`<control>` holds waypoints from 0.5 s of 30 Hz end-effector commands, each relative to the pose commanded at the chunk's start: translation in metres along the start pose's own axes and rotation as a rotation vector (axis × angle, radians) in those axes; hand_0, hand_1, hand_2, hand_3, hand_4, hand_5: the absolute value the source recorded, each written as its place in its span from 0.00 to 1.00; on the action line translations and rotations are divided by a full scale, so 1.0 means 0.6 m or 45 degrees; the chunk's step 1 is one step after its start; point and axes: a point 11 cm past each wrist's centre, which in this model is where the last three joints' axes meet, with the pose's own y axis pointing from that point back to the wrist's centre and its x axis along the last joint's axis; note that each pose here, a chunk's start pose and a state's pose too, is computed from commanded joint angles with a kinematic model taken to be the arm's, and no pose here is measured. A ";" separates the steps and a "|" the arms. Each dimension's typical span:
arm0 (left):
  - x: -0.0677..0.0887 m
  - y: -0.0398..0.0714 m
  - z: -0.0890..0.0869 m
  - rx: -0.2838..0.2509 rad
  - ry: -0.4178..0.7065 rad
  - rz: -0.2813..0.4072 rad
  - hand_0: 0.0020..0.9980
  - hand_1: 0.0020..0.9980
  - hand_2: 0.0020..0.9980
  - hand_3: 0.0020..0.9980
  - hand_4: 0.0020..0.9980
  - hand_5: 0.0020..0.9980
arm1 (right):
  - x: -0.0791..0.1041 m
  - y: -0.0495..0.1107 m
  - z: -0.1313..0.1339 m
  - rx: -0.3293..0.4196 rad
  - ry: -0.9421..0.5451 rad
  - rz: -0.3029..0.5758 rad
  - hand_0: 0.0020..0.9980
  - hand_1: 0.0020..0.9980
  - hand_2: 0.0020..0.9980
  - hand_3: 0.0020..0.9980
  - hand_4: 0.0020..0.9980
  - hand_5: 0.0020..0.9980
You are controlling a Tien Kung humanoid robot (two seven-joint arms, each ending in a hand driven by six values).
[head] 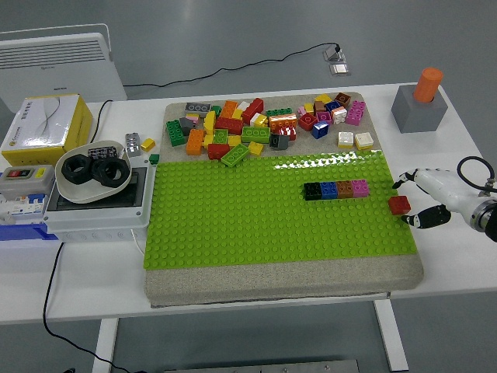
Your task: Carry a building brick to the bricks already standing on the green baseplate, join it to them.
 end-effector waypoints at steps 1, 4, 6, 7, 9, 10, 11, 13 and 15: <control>0.000 0.000 0.000 0.000 0.001 0.000 0.74 0.73 0.68 0.81 0.83 1.00 | 0.002 0.000 -0.002 0.008 -0.009 0.003 0.92 0.92 0.90 0.71 0.76 0.13; 0.000 0.000 0.000 0.001 0.000 0.000 0.74 0.73 0.68 0.81 0.83 1.00 | 0.005 0.001 -0.005 0.023 -0.026 0.012 0.92 0.92 0.90 0.71 0.76 0.14; 0.000 0.000 0.001 0.000 -0.002 0.001 0.74 0.73 0.68 0.81 0.83 1.00 | 0.006 0.002 -0.005 0.026 -0.034 0.017 0.92 0.92 0.90 0.71 0.76 0.14; 0.000 0.000 0.002 0.000 -0.002 0.001 0.74 0.73 0.68 0.81 0.83 1.00 | 0.006 0.002 -0.005 0.026 -0.037 0.018 0.92 0.92 0.90 0.71 0.76 0.14; 0.000 0.001 0.004 -0.004 -0.003 0.002 0.74 0.73 0.68 0.81 0.83 1.00 | 0.006 0.003 -0.003 0.022 -0.042 0.021 0.92 0.92 0.90 0.71 0.76 0.14; 0.000 0.001 0.006 -0.006 -0.004 0.002 0.74 0.73 0.68 0.81 0.83 1.00 | 0.006 0.004 -0.002 0.020 -0.045 0.022 0.92 0.92 0.89 0.72 0.78 0.15; 0.001 0.001 0.007 -0.007 -0.004 0.003 0.74 0.73 0.68 0.81 0.83 1.00 | 0.006 0.004 -0.001 0.019 -0.047 0.023 0.92 0.92 0.89 0.72 0.78 0.15; 0.002 0.002 0.009 -0.010 -0.004 0.004 0.74 0.73 0.68 0.81 0.83 1.00 | 0.006 0.004 0.001 0.017 -0.051 0.025 0.92 0.92 0.89 0.72 0.78 0.15; 0.003 0.002 0.010 -0.011 -0.004 0.006 0.74 0.73 0.68 0.81 0.83 1.00 | 0.007 0.005 0.002 0.016 -0.054 0.028 0.92 0.92 0.89 0.72 0.78 0.15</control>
